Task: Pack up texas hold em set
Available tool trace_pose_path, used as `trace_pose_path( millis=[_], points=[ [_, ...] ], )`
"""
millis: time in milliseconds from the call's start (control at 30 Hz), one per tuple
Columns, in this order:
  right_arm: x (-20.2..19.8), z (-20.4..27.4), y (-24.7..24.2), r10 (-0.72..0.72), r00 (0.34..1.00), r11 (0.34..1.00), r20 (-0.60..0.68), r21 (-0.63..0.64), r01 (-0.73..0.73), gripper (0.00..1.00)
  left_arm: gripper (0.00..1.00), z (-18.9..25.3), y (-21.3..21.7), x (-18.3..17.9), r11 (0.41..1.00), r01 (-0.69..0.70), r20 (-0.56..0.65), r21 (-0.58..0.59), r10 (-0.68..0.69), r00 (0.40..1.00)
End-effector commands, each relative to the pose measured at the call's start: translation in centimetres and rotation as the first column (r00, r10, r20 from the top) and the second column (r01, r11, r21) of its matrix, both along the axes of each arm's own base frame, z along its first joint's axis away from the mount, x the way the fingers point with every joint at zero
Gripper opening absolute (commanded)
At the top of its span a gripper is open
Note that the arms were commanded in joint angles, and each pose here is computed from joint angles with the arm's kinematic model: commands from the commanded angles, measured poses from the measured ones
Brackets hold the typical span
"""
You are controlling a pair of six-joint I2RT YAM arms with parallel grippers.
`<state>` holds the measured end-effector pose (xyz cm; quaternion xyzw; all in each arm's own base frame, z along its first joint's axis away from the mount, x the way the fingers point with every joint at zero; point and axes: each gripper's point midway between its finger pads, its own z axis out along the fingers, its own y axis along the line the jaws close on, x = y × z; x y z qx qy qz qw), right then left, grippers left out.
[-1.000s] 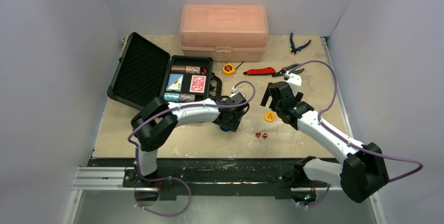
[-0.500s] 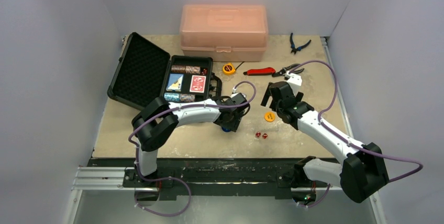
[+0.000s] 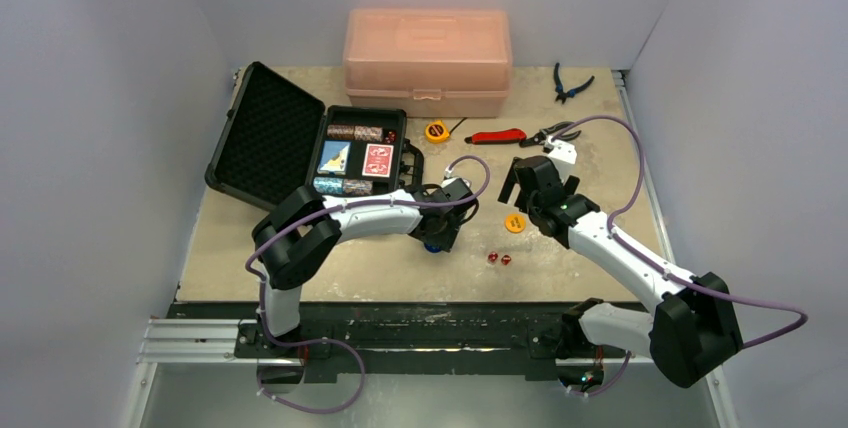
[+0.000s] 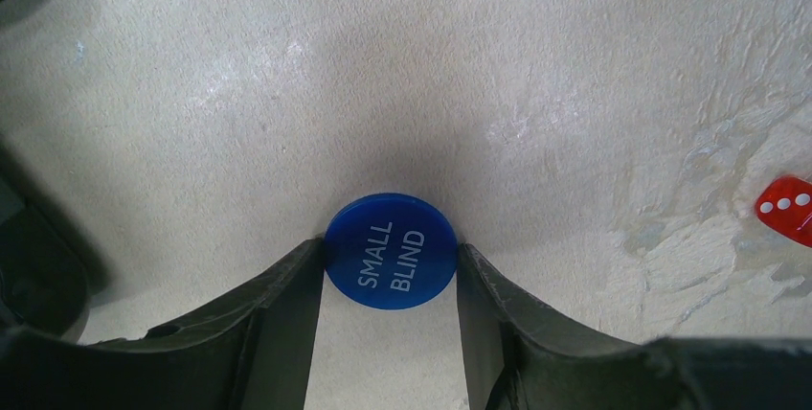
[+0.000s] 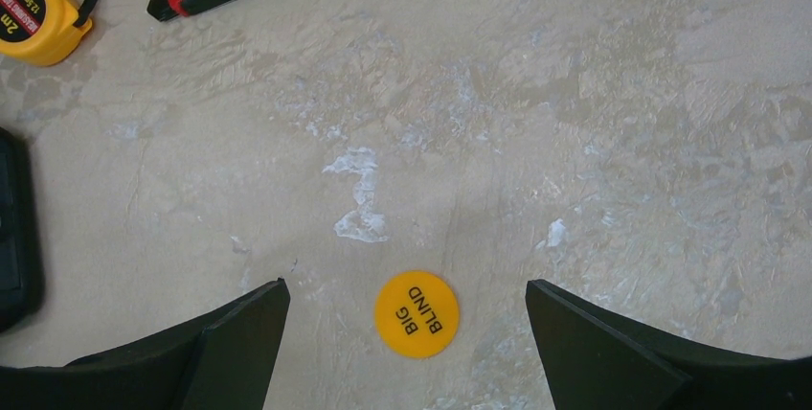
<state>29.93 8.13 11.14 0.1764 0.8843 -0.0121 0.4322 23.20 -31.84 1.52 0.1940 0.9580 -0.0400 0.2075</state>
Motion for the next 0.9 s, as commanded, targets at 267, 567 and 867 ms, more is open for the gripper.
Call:
trace_pose_path(
  millis=[267, 567, 867],
  points=[
    [0.6, 0.9, -0.2, -0.01, 0.999, 1.0, 0.044, 0.008, 0.01, 0.99, 0.35, -1.4, 0.7, -0.7, 0.999, -0.007, -0.01, 0.033, 0.008, 1.0],
    [0.6, 0.9, -0.1, -0.006, 0.999, 1.0, 0.041, 0.009, 0.005, 0.99, 0.34, -0.5, 0.4, -0.6, 1.0, 0.007, 0.004, 0.025, -0.007, 1.0],
    [0.7, 1.1, -0.1, -0.002, 0.999, 1.0, 0.044, 0.013, 0.001, 0.99, 0.34, 0.7, 0.5, -0.4, 1.0, 0.015, 0.022, 0.023, -0.016, 1.0]
  ],
)
